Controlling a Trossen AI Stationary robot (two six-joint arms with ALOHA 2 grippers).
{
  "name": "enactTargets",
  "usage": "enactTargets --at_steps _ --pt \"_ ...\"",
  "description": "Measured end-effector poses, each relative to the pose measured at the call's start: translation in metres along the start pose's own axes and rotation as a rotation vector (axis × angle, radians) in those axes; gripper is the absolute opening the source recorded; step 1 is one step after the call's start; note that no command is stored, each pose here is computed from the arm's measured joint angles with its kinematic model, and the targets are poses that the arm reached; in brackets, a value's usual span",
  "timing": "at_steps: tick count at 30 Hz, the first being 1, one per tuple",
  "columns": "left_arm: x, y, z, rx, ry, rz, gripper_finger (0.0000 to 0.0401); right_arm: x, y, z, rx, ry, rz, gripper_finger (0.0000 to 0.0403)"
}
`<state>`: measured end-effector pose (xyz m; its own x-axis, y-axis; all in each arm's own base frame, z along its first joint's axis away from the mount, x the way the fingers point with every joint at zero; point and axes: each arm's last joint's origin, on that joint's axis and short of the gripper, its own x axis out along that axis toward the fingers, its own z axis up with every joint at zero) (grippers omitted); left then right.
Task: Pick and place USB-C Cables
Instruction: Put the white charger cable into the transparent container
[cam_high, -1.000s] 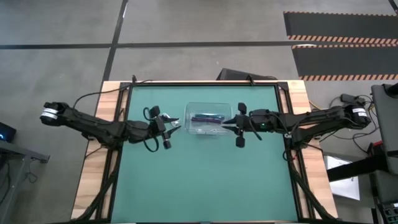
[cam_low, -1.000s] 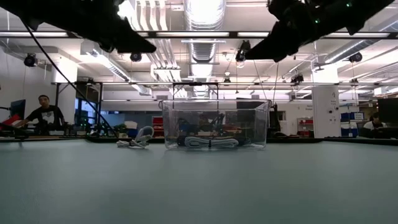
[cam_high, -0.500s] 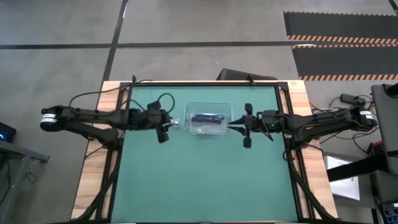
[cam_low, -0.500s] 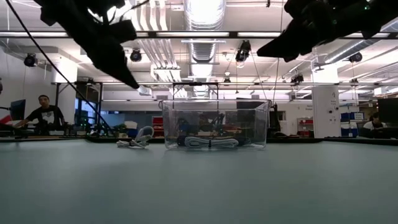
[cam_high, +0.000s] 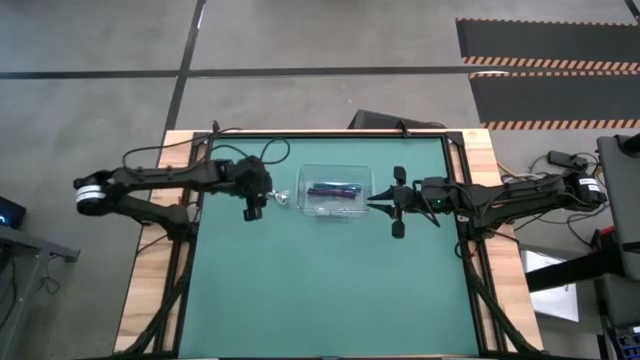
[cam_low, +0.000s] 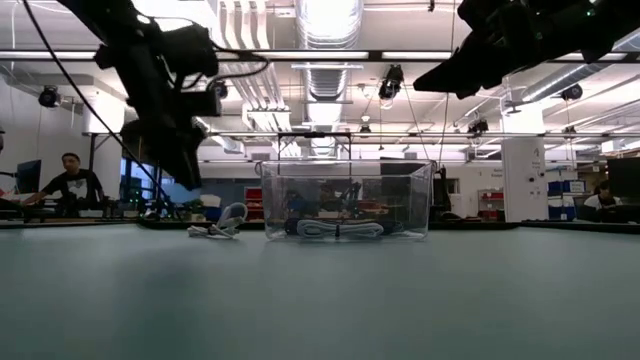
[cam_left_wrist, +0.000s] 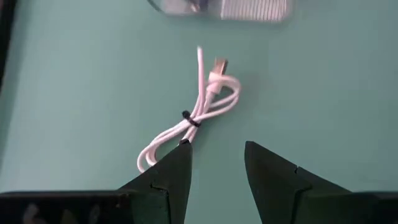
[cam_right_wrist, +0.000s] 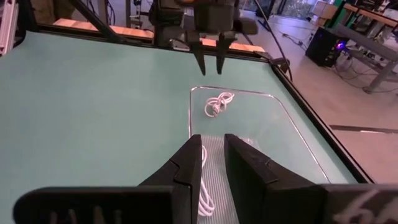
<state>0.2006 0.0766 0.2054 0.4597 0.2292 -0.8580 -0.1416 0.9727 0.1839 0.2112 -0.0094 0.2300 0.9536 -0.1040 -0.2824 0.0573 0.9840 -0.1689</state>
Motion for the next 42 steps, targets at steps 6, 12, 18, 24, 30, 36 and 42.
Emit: enactTargets --at_steps 6,12,18,24,30,36,42 --pt "0.029 0.005 0.003 0.154 0.064 -0.012 0.0132 0.000 0.000 0.000 0.015 0.001 0.000 0.0059" --pt "0.051 0.011 0.007 0.193 0.060 0.003 0.0132 0.000 0.000 0.000 0.016 0.002 0.000 0.0059" --pt "0.065 0.014 0.006 0.210 0.075 0.003 0.0132 0.000 0.000 0.000 0.020 0.003 0.000 0.0059" --pt "0.071 0.017 0.003 0.199 0.101 -0.001 0.0132 0.000 0.000 -0.001 0.027 0.008 0.001 0.0059" --pt "0.079 0.018 0.003 0.196 0.096 0.004 0.0132 0.000 0.000 -0.001 0.026 0.008 0.001 0.0059" --pt "0.083 0.021 0.002 0.171 0.104 0.001 0.0132 0.000 0.000 -0.001 0.032 0.009 0.001 0.0059" --pt "0.084 0.023 0.001 0.143 0.103 0.003 0.0119 0.000 0.000 -0.001 0.032 0.009 0.001 0.0059"
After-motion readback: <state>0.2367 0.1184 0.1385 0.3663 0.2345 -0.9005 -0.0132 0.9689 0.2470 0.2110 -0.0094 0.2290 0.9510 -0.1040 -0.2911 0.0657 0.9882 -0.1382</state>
